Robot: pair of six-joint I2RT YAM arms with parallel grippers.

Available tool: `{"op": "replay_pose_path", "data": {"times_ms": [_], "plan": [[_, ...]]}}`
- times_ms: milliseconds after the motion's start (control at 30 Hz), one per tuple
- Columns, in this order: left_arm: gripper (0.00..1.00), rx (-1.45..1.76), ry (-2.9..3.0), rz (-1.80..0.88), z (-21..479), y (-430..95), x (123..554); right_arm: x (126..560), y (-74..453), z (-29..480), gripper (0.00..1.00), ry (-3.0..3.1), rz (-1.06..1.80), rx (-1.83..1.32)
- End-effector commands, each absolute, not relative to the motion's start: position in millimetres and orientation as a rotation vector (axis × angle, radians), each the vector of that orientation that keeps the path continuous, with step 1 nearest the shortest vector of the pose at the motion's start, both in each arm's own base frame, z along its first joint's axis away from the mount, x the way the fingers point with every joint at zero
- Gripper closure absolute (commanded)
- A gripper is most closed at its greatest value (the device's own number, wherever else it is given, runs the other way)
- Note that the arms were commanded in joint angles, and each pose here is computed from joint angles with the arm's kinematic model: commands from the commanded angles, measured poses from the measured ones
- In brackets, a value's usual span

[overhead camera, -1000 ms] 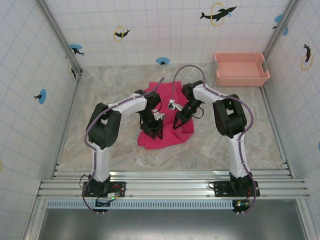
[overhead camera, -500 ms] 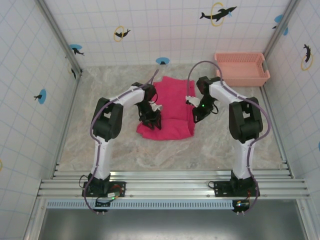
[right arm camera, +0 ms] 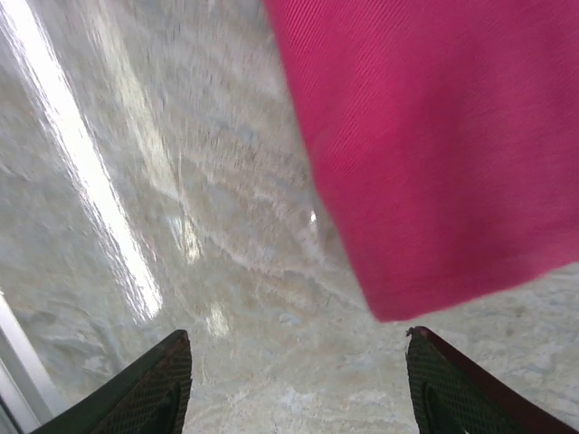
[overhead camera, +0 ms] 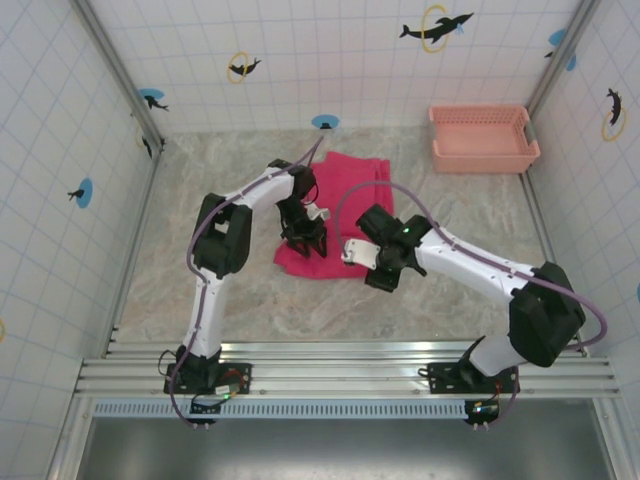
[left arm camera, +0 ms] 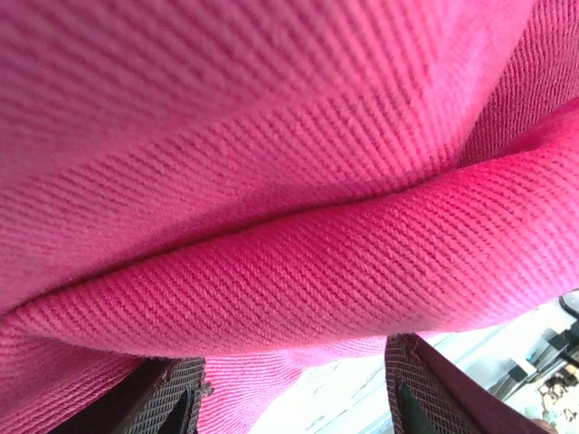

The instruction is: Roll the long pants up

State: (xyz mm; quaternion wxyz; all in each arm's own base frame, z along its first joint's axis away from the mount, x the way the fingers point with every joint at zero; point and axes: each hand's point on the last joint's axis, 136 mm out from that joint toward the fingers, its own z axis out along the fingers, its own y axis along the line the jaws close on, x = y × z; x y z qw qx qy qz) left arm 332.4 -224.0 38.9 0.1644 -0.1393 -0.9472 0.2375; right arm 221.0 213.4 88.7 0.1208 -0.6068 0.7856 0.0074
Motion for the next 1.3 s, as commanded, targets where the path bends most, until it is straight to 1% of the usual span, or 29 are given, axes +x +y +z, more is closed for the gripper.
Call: {"op": "replay_pose_path", "data": {"times_ms": [0, 167, 233, 300, 333, 533, 600, 633, 667, 733, 767, 800, 867, 900, 933, 1033, 1133, 1267], "plan": [[0.45, -0.477, -2.714, 0.617, 26.6, -215.8, 339.4, 235.1, 216.7, 72.3, 0.35, 2.212, -0.174, -1.776], [0.43, -0.509, -2.696, 0.610, 28.3, -214.1, 335.3, 238.5, 230.8, 51.4, 0.34, 2.023, -0.380, -1.855], [0.42, -0.510, -2.652, 0.593, 14.1, -211.5, 329.7, 242.8, 237.8, 44.3, 0.34, 1.910, -0.494, -1.864], [0.42, -0.526, -2.636, 0.587, 12.1, -209.9, 327.0, 250.4, 245.8, 39.4, 0.34, 1.812, -0.590, -1.840], [0.42, -0.523, -2.631, 0.578, 11.5, -208.7, 325.9, 249.5, 247.9, 30.5, 0.33, 1.774, -0.602, -1.877], [0.41, -0.614, -2.608, 0.552, 11.4, -202.4, 321.9, 275.3, 254.9, -0.9, 0.33, 1.735, -0.774, -1.861], [0.42, -0.627, -2.599, 0.545, 12.6, -200.3, 319.9, 288.8, 255.2, -6.2, 0.36, 1.735, -0.849, -1.857], [0.42, -0.635, -2.596, 0.547, 13.5, -200.4, 319.2, 292.9, 255.2, -8.1, 0.40, 1.758, -0.846, -1.866], [0.42, -0.638, -2.596, 0.540, 14.8, -199.3, 318.6, 297.3, 253.8, -7.7, 0.48, 1.798, -0.841, -1.858], [0.41, -0.650, -2.602, 0.537, 17.9, -198.7, 318.8, 296.1, 254.2, -7.4, 0.66, 1.883, -0.741, -1.891], [0.41, -0.654, -2.607, 0.536, 20.0, -198.8, 319.2, 294.6, 255.1, -4.8, 0.72, 1.905, -0.703, -1.894], [0.40, -0.654, -2.614, 0.543, 22.3, -198.6, 320.6, 288.8, 255.8, -3.4, 0.78, 1.918, -0.651, -1.928], [0.39, -0.652, -2.617, 0.559, 23.9, -200.2, 322.1, 279.0, 255.3, 1.5, 0.84, 1.939, -0.585, -1.968], [0.39, -0.648, -2.619, 0.572, 24.8, -201.8, 322.7, 270.9, 256.9, 3.9, 0.86, 1.953, -0.518, -2.000], [0.38, -0.661, -2.654, 0.594, 38.9, -203.2, 327.1, 265.9, 259.0, 8.0, 0.88, 1.964, -0.471, -2.011], [0.35, -0.651, -2.666, 0.631, 46.3, -205.9, 330.8, 243.4, 266.3, 21.6, 0.93, 2.014, -0.286, -2.101], [0.27, -0.637, -2.685, 0.653, 55.3, -207.1, 336.3, 214.9, 275.1, 39.1, 0.94, 2.124, 0.003, -2.166], [0.20, -0.588, -2.785, 0.660, 78.0, -201.4, 352.9, 180.3, 283.6, 66.2, 0.94, 2.334, 0.394, -2.186]]}}
